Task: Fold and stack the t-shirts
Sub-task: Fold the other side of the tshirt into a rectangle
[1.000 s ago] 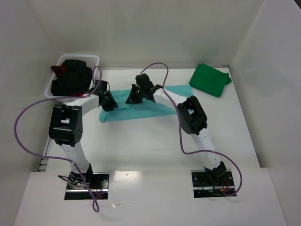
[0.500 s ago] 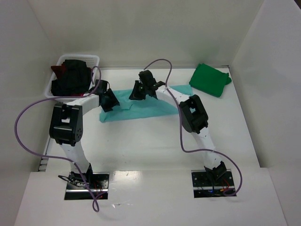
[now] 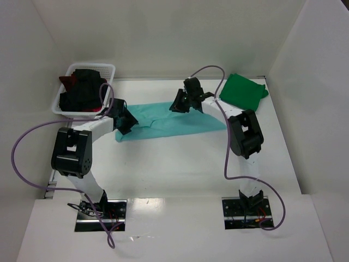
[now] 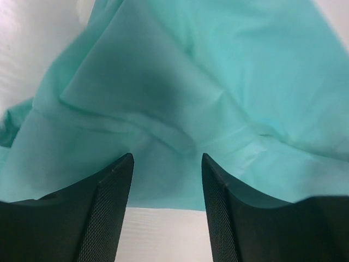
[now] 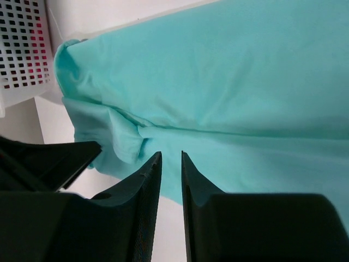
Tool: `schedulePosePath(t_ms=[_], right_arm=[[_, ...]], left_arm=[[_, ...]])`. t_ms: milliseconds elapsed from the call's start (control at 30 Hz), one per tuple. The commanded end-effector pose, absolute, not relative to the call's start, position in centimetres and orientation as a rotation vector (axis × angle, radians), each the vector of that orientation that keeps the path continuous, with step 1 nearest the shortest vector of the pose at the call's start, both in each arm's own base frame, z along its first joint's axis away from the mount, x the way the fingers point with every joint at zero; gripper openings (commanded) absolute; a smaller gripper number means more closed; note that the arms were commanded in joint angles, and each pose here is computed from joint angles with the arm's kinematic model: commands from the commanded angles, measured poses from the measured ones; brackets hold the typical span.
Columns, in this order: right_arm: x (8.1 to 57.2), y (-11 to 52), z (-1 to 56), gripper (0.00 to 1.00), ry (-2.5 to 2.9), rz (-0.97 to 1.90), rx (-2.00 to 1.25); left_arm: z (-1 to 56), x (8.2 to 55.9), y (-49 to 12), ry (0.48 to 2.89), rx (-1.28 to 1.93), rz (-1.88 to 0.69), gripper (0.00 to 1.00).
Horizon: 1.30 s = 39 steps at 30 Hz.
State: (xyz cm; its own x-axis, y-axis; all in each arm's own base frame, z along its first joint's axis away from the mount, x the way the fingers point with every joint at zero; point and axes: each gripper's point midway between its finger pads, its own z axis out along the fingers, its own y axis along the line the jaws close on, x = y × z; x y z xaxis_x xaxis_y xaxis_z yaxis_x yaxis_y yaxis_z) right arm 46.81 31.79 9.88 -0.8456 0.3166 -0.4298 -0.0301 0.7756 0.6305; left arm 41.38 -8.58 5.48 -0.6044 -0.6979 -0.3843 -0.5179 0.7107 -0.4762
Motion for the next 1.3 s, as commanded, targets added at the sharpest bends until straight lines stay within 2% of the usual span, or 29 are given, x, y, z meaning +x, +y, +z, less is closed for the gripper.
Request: schedulePosePath(t_ms=[0, 400, 833, 967, 1267], right_arm=[[46.8, 31.5, 14.0, 0.27, 2.32, 0.912, 0.146], [46.1, 27.0, 15.3, 0.28, 2.286, 0.846, 0.204], [45.4, 26.4, 15.6, 0.29, 2.275, 0.829, 0.213], [45.4, 26.4, 15.6, 0.29, 2.275, 0.829, 0.213], [45.2, 25.6, 14.9, 0.3, 2.288, 0.81, 0.245]], left_arm=[[3.8, 41.1, -9.2, 2.33, -1.041, -0.452, 0.61], [2.7, 42.6, -9.7, 2.26, -1.151, -0.431, 0.52], [3.6, 43.8, -8.8, 2.2, -1.188, -0.434, 0.48], [3.8, 44.4, -8.3, 2.186, -1.2, -0.449, 0.43], [4.4, 45.1, -8.7, 2.179, -1.187, -0.484, 0.43]])
